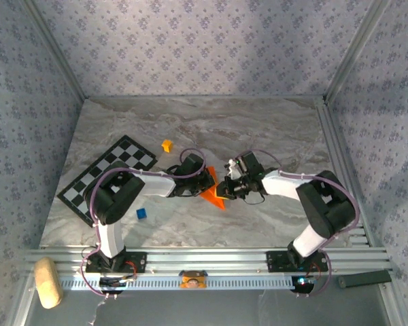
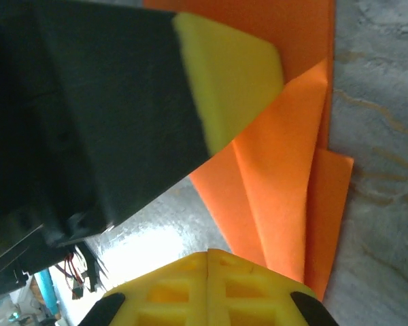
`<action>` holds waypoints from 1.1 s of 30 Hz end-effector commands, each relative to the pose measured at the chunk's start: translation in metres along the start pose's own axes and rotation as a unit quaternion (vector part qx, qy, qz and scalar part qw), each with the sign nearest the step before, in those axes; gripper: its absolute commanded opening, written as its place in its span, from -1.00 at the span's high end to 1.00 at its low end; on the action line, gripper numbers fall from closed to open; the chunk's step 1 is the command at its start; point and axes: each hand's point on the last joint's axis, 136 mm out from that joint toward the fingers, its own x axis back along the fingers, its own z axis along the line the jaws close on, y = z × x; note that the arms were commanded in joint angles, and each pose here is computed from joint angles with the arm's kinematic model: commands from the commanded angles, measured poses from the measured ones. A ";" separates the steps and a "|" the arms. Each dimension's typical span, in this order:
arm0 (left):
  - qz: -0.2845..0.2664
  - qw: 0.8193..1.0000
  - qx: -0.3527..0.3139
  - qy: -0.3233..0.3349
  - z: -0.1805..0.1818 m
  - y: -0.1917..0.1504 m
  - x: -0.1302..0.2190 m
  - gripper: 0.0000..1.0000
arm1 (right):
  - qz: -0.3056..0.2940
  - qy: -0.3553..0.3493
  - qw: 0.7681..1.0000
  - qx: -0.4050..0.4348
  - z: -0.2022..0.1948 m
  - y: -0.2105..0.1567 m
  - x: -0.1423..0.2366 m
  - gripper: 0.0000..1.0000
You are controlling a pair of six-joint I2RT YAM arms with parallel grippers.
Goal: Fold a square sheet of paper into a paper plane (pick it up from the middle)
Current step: Fourth fold the wing at the center of the table.
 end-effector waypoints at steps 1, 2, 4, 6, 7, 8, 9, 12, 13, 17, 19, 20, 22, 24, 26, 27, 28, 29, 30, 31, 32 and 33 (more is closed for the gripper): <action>0.002 0.998 0.013 0.059 0.039 -0.005 -0.005 0.91 | -0.007 0.008 1.000 -0.007 0.008 0.014 -0.005 0.87; 0.003 0.998 0.013 0.058 0.038 -0.006 -0.005 0.91 | -0.006 0.006 1.000 -0.007 0.008 0.015 -0.006 0.87; 0.002 0.998 0.012 0.059 0.038 -0.006 -0.005 0.91 | -0.006 -0.001 1.000 -0.007 0.004 0.016 -0.009 0.87; 0.002 0.998 0.012 0.058 0.037 -0.006 -0.005 0.91 | -0.003 -0.014 1.000 -0.009 -0.002 0.016 -0.012 0.87; 0.003 0.998 0.012 0.059 0.038 -0.006 -0.005 0.91 | -0.002 -0.024 1.000 -0.012 -0.008 0.015 -0.013 0.87; 0.003 0.998 0.013 0.057 0.037 -0.006 -0.005 0.91 | 0.002 -0.036 0.999 -0.016 -0.015 0.013 -0.015 0.87; 0.004 0.998 0.012 0.057 0.037 -0.007 -0.006 0.91 | 0.009 -0.049 0.999 -0.022 -0.023 0.010 -0.018 0.87; 0.002 0.999 0.008 0.052 0.035 -0.006 -0.005 0.91 | 0.029 -0.080 0.996 -0.041 -0.045 -0.005 -0.022 0.89; 0.000 0.999 0.006 0.048 0.032 -0.004 -0.004 0.90 | 0.033 -0.089 0.994 -0.047 -0.051 -0.009 -0.022 0.90; -0.002 1.000 -0.010 0.024 0.016 0.000 0.000 0.88 | 0.042 -0.105 0.991 -0.066 -0.068 -0.025 -0.022 0.96; -0.005 1.000 -0.023 0.007 0.003 0.005 0.005 0.85 | 0.044 -0.107 0.991 -0.069 -0.071 -0.028 -0.021 0.98; -0.007 1.000 -0.030 -0.002 -0.004 0.007 0.008 0.83 | 0.043 -0.107 0.991 -0.068 -0.071 -0.027 -0.021 0.99; -0.012 0.999 -0.041 -0.013 -0.017 0.011 0.016 0.81 | 0.041 -0.107 0.991 -0.068 -0.071 -0.026 -0.021 1.00; -0.014 0.999 -0.047 -0.016 -0.022 0.013 0.023 0.80 | 0.039 -0.104 0.992 -0.067 -0.070 -0.024 -0.020 1.00; -0.010 0.999 -0.047 -0.010 -0.022 0.011 0.028 0.93 | 0.037 -0.103 0.992 -0.067 -0.070 -0.022 -0.020 1.00; -0.004 0.999 -0.045 -0.005 -0.018 0.009 0.028 1.00 | 0.036 -0.105 0.992 -0.068 -0.070 -0.021 -0.020 1.00; 0.004 0.999 -0.044 -0.005 -0.016 0.005 0.027 1.00 | 0.036 -0.106 0.991 -0.069 -0.071 -0.021 -0.020 1.00; 0.010 0.999 -0.042 -0.006 -0.014 0.001 0.026 1.00 | 0.036 -0.107 0.991 -0.069 -0.071 -0.020 -0.020 1.00; 0.014 0.999 -0.037 -0.006 -0.011 -0.001 0.024 1.00 | 0.036 -0.105 0.991 -0.071 -0.071 -0.019 -0.020 1.00; 0.019 0.999 -0.034 -0.007 -0.008 -0.004 0.022 1.00 | 0.036 -0.104 0.992 -0.070 -0.070 -0.019 -0.021 1.00; 0.023 0.999 -0.032 -0.007 -0.006 -0.006 0.020 1.00 | 0.035 -0.103 0.992 -0.070 -0.070 -0.019 -0.021 1.00; 0.027 0.999 -0.031 -0.007 -0.005 -0.007 0.017 1.00 | 0.035 -0.103 0.992 -0.070 -0.070 -0.019 -0.021 1.00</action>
